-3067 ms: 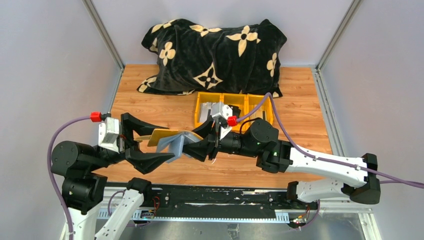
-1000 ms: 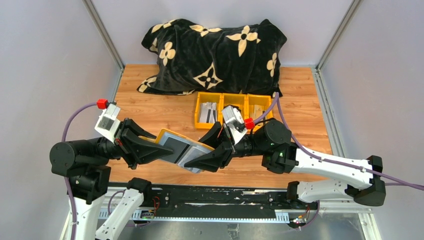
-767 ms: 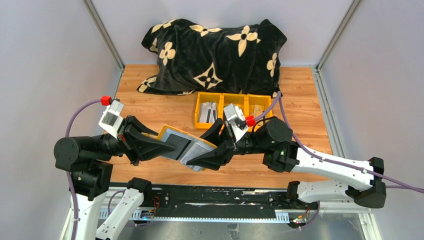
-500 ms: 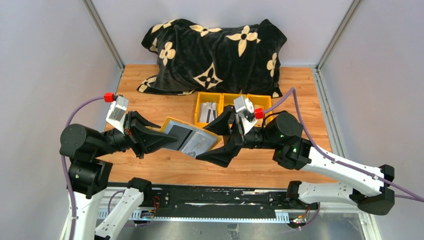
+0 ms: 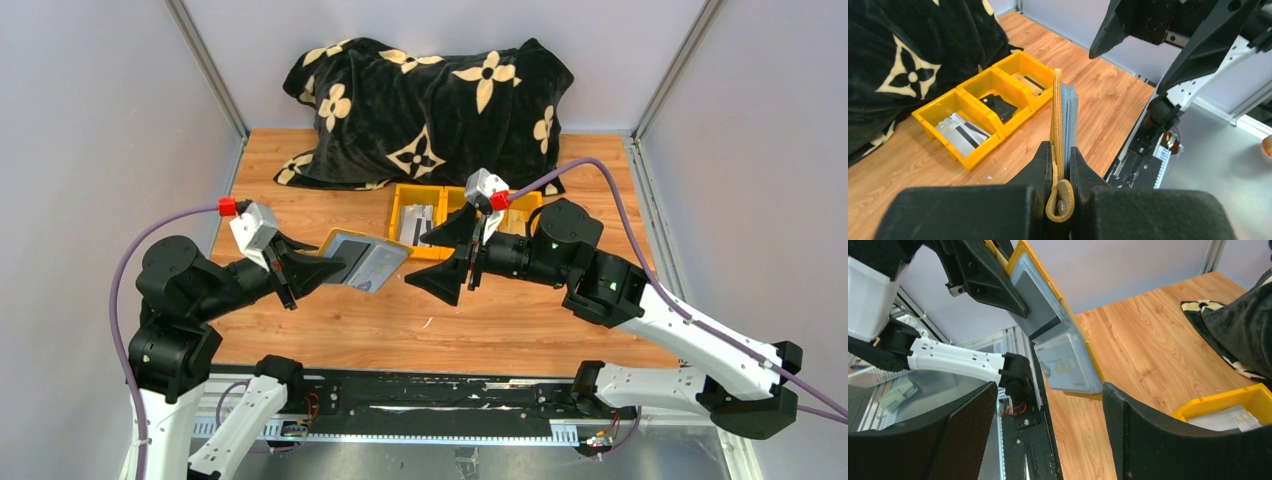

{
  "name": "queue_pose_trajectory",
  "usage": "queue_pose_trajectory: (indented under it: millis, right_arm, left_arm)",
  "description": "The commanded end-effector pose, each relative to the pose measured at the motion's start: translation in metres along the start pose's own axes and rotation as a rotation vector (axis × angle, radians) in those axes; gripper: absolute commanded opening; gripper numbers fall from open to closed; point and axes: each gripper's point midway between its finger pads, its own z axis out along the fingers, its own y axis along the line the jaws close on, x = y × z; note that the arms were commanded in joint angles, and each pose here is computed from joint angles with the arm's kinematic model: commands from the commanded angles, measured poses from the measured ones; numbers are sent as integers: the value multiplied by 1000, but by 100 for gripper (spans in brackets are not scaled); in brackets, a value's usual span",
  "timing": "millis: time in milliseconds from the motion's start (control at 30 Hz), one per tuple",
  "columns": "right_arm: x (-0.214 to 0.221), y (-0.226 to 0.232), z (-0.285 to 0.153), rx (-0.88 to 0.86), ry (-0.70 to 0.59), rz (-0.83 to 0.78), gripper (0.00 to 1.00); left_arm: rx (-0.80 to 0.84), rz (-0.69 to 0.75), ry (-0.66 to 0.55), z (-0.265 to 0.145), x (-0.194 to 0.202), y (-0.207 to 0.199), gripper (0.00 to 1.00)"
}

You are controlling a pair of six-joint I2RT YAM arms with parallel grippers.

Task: Take the credit cards out of the card holder
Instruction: Remove the credit card from the card holder.

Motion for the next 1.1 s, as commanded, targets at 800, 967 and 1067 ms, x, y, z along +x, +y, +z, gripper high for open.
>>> queue_pose_trajectory:
  millis: [800,967,1067]
  right_arm:
    - [5,42,53,-368,-8,444,62]
    - [15,37,60,-354,6,455,61]
    - [18,34,62,-346,5,453,60]
  left_arm:
    - [-63,-184,-94,9,-16,12,0]
    - [15,-216,-135,8,-29,-6,0]
    - [79,-248,-142,7,-34,-18,0]
